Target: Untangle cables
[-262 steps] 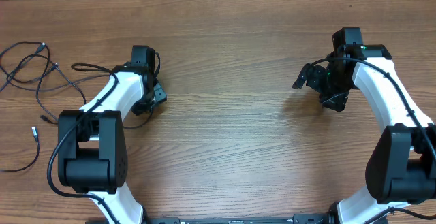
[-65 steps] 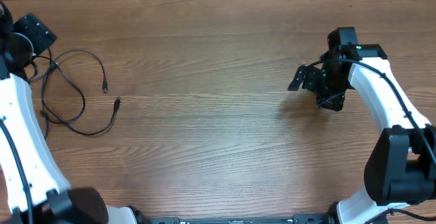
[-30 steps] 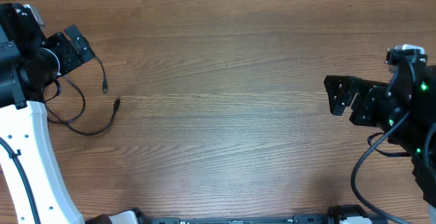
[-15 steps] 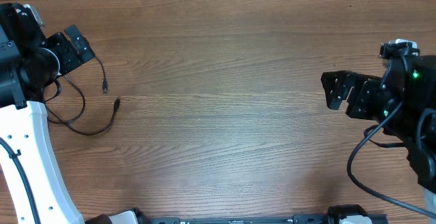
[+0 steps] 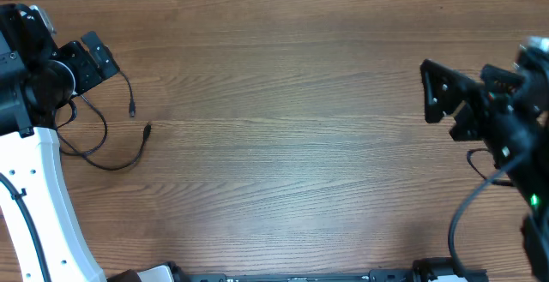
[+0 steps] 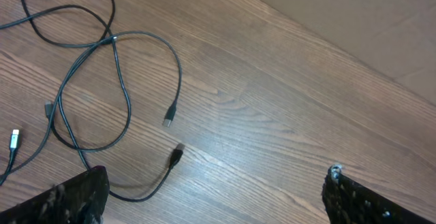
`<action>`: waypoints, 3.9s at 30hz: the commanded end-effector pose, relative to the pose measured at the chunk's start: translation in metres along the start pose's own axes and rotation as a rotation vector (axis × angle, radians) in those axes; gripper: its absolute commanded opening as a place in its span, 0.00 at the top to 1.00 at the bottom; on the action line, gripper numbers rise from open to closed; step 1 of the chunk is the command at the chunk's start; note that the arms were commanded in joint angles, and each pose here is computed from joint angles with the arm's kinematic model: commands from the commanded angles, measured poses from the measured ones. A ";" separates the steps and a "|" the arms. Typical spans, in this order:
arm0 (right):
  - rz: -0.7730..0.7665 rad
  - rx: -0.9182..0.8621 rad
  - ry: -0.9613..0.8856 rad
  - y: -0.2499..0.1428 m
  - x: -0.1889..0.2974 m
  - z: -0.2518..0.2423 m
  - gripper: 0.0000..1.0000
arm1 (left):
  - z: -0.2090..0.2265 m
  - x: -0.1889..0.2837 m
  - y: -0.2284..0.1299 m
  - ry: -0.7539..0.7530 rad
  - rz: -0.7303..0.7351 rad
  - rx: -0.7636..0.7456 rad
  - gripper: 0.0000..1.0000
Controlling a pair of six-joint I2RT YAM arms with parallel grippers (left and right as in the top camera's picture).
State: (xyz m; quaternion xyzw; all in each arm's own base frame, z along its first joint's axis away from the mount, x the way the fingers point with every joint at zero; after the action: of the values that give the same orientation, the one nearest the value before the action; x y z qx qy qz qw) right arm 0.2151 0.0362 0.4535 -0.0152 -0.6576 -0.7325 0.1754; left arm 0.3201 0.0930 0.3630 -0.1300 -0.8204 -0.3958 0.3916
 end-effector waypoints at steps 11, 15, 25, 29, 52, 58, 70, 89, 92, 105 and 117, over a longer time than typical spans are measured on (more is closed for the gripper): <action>-0.362 0.056 0.022 -0.062 0.005 -0.006 0.00 | -0.003 -0.001 0.000 -0.009 0.007 -0.016 0.00; -0.444 0.071 0.023 -0.093 0.000 -0.011 0.00 | -0.003 -0.001 0.000 -0.009 0.007 -0.016 0.00; -0.632 0.091 0.017 -0.157 -0.011 -0.022 0.00 | -0.003 -0.001 0.000 -0.009 0.007 -0.016 0.00; -0.626 0.090 0.016 -0.177 -0.015 -0.025 0.00 | -0.003 -0.001 0.000 -0.006 0.005 -0.016 0.00; -0.248 0.025 -0.113 -0.274 -0.049 -0.051 0.00 | -0.003 -0.001 0.000 -0.006 0.005 -0.016 0.00; -0.246 0.024 -0.112 -0.275 -0.049 -0.051 0.00 | -0.003 -0.001 0.000 -0.006 0.005 -0.016 0.00; -0.246 0.024 -0.112 -0.275 -0.049 -0.051 0.00 | -0.003 -0.001 0.000 -0.006 0.005 -0.016 0.00; -0.246 0.024 -0.112 -0.275 -0.049 -0.051 0.00 | -0.003 0.002 0.000 -0.009 -0.001 -0.017 0.00; -0.246 0.024 -0.112 -0.275 -0.049 -0.051 0.00 | -0.004 0.014 -0.001 -0.022 -0.026 -0.020 0.00; -0.246 0.024 -0.112 -0.275 -0.049 -0.051 0.00 | -0.014 0.135 -0.040 -0.193 -0.270 -0.090 0.00; -0.246 0.024 -0.112 -0.275 -0.049 -0.051 0.00 | 0.027 0.121 -0.153 -0.272 -0.208 -0.217 0.00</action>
State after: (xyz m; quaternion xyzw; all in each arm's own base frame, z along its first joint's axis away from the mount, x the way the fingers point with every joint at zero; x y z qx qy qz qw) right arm 0.1955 0.0189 0.1724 0.0263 -0.6715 -0.7387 0.0512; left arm 0.1519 -0.0006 0.3875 -0.1430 -0.8372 -0.4858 0.2064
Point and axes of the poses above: each gripper's point midway between its finger pads, its own x axis back along the fingers, its own z axis along the line the jaws close on, y = z × x, the point moved 5 cm from there along x, back along the fingers, and after that the axes turned 12 degrees about x, right-handed, at the moved point
